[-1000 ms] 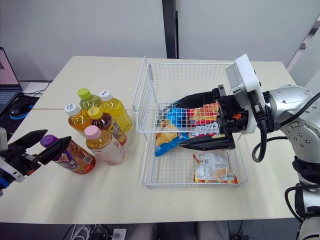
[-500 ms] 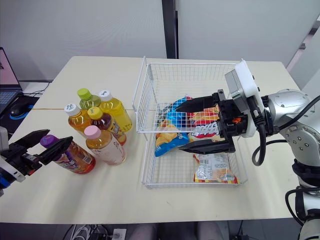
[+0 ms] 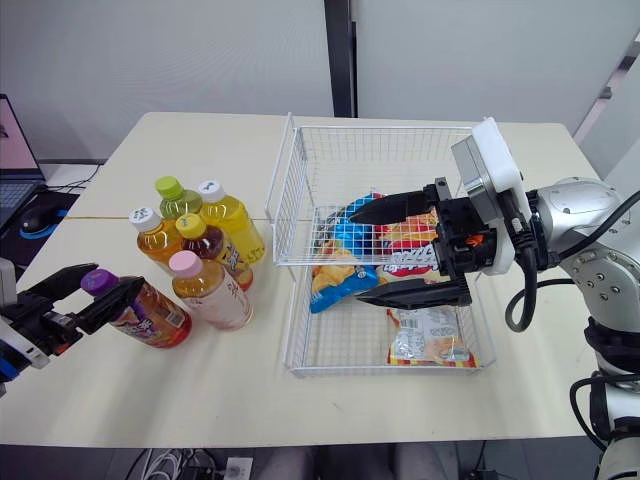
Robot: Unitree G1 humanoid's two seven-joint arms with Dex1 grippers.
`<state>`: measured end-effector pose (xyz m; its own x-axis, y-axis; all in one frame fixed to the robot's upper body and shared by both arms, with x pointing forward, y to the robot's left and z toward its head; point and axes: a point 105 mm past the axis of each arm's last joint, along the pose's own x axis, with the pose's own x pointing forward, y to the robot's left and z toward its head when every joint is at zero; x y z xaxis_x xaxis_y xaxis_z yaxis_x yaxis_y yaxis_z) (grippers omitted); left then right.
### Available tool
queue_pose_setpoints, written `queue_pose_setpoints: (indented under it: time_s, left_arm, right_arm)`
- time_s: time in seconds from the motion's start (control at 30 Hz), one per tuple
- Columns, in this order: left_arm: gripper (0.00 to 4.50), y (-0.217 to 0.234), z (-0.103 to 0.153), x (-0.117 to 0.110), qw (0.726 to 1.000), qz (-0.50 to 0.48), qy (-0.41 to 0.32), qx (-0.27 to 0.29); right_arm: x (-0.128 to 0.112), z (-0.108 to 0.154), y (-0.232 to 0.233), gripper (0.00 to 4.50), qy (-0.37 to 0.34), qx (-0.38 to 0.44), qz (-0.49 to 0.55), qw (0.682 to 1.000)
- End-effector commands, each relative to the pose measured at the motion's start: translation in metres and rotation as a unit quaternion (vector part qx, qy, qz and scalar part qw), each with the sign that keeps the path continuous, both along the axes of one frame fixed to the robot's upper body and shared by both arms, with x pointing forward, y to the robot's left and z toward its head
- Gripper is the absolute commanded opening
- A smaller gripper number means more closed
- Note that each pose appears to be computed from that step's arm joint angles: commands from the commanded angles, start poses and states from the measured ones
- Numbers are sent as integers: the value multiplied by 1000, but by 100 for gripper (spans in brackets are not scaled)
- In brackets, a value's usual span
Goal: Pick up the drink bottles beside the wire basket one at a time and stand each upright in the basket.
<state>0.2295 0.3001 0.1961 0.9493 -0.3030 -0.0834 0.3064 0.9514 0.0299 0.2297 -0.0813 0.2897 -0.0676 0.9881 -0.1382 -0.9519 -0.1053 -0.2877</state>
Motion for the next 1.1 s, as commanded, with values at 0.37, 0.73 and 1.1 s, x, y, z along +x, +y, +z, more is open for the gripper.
queue_pose_setpoints:
  time_s: [0.37, 0.73, 1.1]
  left_arm:
    - [137, -2, 13, -4, 999, -2, -34, 4]
    - [137, -1, 40, -11, 997, -15, -57, 39]
    - [137, 3, 89, -27, 996, -50, -47, 51]
  right_arm:
    - [-4, 13, -2, 450, -30, 9, 2, 999]
    - [5, 16, -3, 450, -42, 13, -10, 999]
    - [20, 30, -15, 450, -63, 20, -39, 997]
